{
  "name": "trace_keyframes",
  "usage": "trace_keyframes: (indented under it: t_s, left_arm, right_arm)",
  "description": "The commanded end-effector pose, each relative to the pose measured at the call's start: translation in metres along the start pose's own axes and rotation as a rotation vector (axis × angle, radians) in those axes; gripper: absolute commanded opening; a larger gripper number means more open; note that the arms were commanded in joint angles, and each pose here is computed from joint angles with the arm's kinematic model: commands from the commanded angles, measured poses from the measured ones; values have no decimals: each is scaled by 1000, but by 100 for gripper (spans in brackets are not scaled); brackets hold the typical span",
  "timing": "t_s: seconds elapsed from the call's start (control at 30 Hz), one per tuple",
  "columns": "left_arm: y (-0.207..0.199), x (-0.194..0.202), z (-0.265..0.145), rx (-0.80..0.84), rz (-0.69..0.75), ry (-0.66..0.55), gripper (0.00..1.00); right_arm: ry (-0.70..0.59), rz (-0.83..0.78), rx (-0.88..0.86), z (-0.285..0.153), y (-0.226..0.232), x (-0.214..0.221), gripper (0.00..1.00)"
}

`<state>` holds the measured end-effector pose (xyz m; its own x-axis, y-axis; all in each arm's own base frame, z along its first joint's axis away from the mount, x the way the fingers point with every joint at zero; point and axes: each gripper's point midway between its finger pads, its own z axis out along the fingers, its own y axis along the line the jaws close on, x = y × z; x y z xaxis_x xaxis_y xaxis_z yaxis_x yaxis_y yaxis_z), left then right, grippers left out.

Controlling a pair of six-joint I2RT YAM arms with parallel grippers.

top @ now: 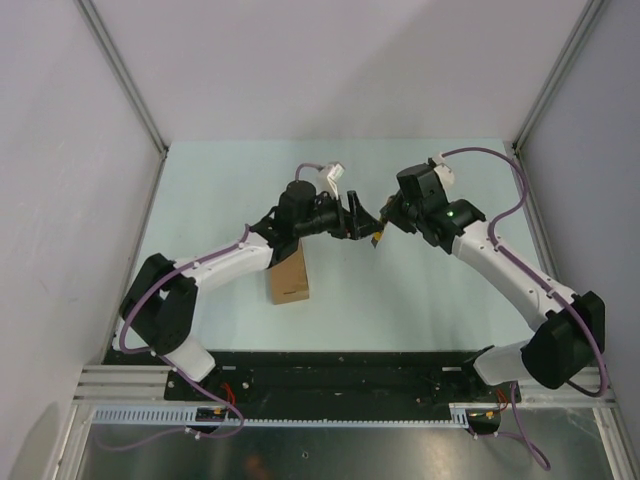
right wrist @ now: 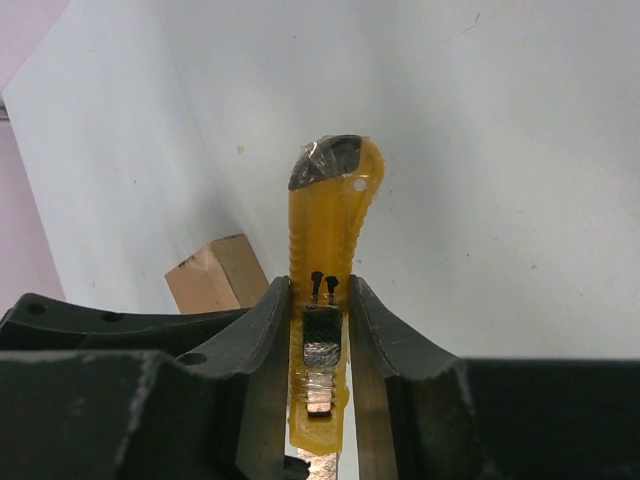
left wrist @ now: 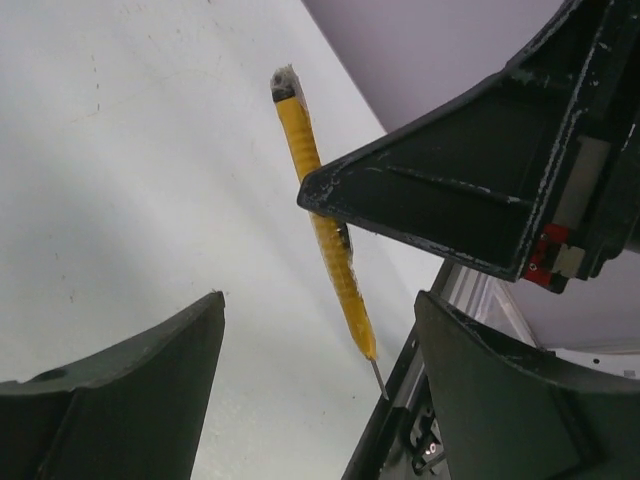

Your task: Unpack the express box

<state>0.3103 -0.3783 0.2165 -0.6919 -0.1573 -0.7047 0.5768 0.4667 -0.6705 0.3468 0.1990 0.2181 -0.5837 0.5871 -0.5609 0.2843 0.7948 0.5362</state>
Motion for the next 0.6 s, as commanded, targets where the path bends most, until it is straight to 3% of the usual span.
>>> trace_keyframes:
  t_s: [0.0, 0.2, 0.33, 0.43, 0.53, 0.57]
  left_arm:
    - [-27, -8, -5, 88, 10, -11, 81]
    - [-39, 1, 1, 115, 32, 2, 55]
    - [-41, 5, 5, 123, 24, 17, 44]
    - [-40, 5, 5, 126, 27, 20, 25]
    - [-42, -3, 3, 121, 57, -6, 0]
    - [-44, -6, 1, 125, 69, -15, 0]
  right_arm:
    - [-70, 44, -60, -19, 17, -20, 8]
    - [-78, 56, -74, -25, 20, -22, 9]
    - [-84, 57, -89, -29, 23, -24, 10]
    - [-90, 58, -103, -31, 25, -26, 11]
    - [-91, 53, -119, -35, 26, -30, 32]
    - [-92, 32, -126, -37, 26, -31, 57]
